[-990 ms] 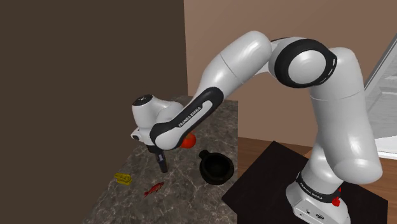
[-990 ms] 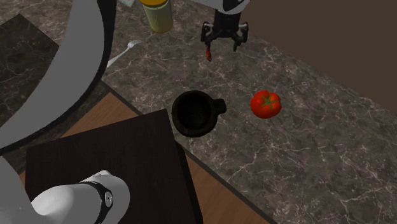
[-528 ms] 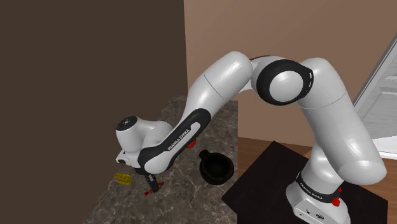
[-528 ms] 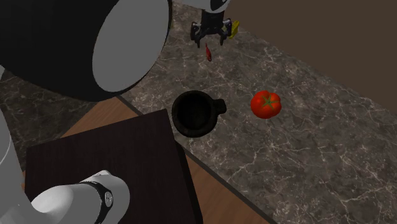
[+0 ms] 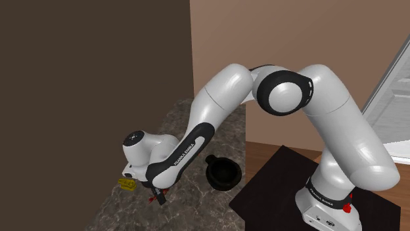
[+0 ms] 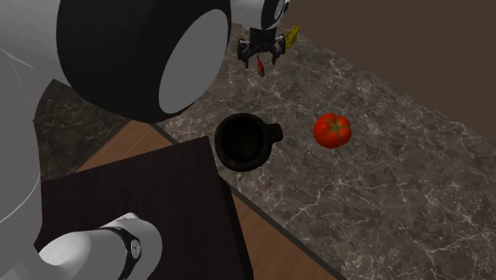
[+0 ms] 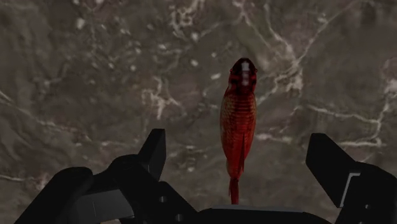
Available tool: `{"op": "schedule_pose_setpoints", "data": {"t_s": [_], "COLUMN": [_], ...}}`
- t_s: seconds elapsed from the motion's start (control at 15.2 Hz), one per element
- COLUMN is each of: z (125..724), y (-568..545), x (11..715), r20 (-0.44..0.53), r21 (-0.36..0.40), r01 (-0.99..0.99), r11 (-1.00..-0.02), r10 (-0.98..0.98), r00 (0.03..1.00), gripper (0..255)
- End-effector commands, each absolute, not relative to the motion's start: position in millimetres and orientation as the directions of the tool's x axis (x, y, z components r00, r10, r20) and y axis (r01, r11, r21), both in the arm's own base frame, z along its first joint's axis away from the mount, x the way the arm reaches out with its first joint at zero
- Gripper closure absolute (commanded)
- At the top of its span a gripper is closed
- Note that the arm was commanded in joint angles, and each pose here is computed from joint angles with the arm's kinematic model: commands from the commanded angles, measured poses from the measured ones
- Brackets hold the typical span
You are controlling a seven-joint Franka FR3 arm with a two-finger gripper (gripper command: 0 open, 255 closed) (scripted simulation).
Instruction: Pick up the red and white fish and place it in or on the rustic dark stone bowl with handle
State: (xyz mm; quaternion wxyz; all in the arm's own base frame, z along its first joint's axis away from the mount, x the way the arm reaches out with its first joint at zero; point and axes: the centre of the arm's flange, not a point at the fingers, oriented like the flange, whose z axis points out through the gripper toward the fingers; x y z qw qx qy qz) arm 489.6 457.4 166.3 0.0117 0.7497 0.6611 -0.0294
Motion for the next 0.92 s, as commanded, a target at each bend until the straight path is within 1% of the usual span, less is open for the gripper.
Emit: {"op": "schedule_pose_setpoints", "data": {"t_s": [0.0,0.4,0.46,0.86], "z": [162.9,162.9,162.9,163.0], "y": [457.6,457.7,457.7,457.6], "x": [489.3,489.3,489.3,489.3], "r20": [-0.059,-0.059,-0.059,-0.059], "r21": [-0.021,-0.021,-0.021,-0.021], "r01": [0.992,0.992,0.992,0.992], "r11": [-0.126,-0.126,-0.126,-0.126], "r10": [0.991,0.991,0.991,0.991], "r00": [0.124,0.124,0.124,0.124], "gripper": [0,0,255,255]}}
